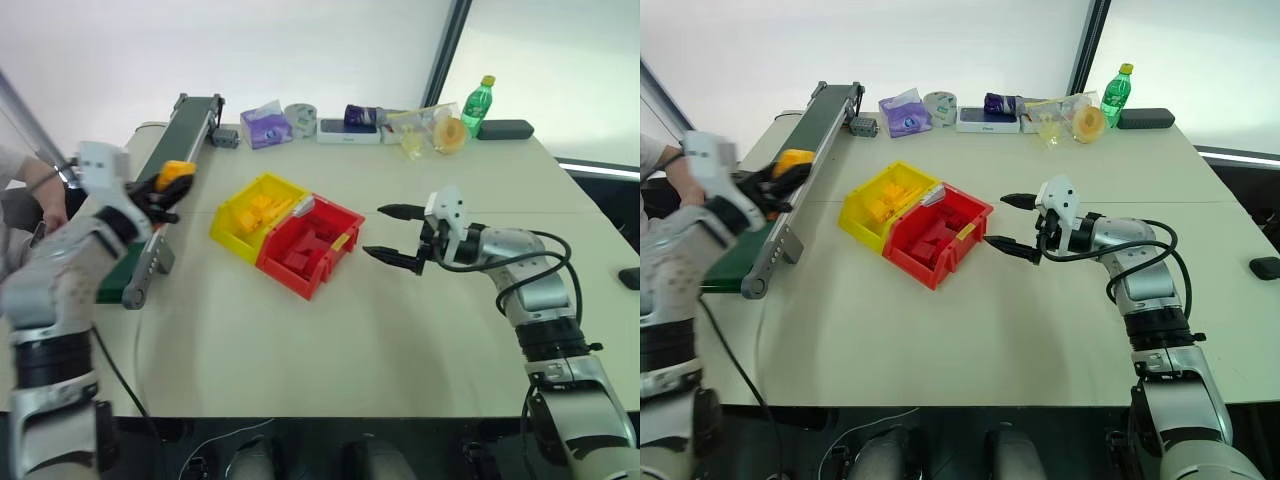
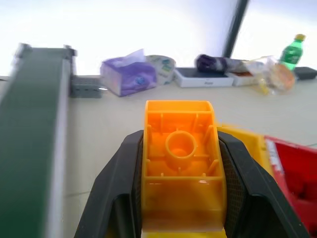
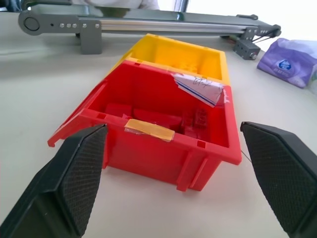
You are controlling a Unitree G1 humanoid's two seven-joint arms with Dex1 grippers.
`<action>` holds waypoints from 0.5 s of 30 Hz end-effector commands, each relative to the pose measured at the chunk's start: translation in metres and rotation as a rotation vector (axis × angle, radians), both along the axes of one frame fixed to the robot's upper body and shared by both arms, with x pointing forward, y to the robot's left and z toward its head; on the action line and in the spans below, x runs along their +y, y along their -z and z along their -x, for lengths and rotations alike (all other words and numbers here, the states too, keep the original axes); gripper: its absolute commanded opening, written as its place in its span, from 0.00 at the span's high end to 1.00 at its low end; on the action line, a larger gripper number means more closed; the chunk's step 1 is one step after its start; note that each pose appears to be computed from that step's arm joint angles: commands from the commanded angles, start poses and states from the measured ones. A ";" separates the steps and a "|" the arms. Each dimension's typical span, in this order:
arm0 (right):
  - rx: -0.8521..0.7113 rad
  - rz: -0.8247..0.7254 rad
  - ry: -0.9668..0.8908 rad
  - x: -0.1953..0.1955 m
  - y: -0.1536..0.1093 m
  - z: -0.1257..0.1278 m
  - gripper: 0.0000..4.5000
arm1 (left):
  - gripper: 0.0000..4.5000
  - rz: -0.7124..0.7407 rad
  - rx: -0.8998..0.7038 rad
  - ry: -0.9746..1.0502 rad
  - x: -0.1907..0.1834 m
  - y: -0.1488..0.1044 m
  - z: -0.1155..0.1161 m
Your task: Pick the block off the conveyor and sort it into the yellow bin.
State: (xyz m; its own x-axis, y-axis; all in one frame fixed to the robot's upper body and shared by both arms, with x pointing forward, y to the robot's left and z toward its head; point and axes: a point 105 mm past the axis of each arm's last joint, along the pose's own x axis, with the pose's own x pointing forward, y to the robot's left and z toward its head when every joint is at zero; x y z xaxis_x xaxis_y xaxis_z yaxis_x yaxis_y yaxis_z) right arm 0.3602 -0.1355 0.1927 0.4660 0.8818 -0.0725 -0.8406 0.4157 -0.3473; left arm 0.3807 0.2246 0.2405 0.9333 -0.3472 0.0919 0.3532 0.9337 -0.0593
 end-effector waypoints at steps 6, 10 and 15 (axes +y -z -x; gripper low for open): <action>-0.079 -0.015 0.017 -0.003 -0.017 0.006 0.00 | 0.70 -0.123 0.030 0.070 -0.062 0.034 -0.050; -0.080 -0.015 0.034 -0.005 -0.019 0.008 0.00 | 0.46 -0.108 0.026 0.056 -0.058 0.032 -0.059; -0.077 -0.015 0.039 -0.004 -0.020 0.010 0.00 | 0.01 -0.085 -0.017 0.101 -0.063 0.022 -0.053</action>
State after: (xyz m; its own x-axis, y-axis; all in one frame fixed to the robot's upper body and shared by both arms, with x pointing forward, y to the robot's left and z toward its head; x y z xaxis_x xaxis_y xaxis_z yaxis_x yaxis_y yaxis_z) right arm 0.3537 -0.1358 0.1950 0.4945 0.8666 -0.0672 -0.8211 0.4403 -0.3632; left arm 0.4384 0.1619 0.1924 0.9055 -0.4241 -0.0139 0.4241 0.9056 0.0025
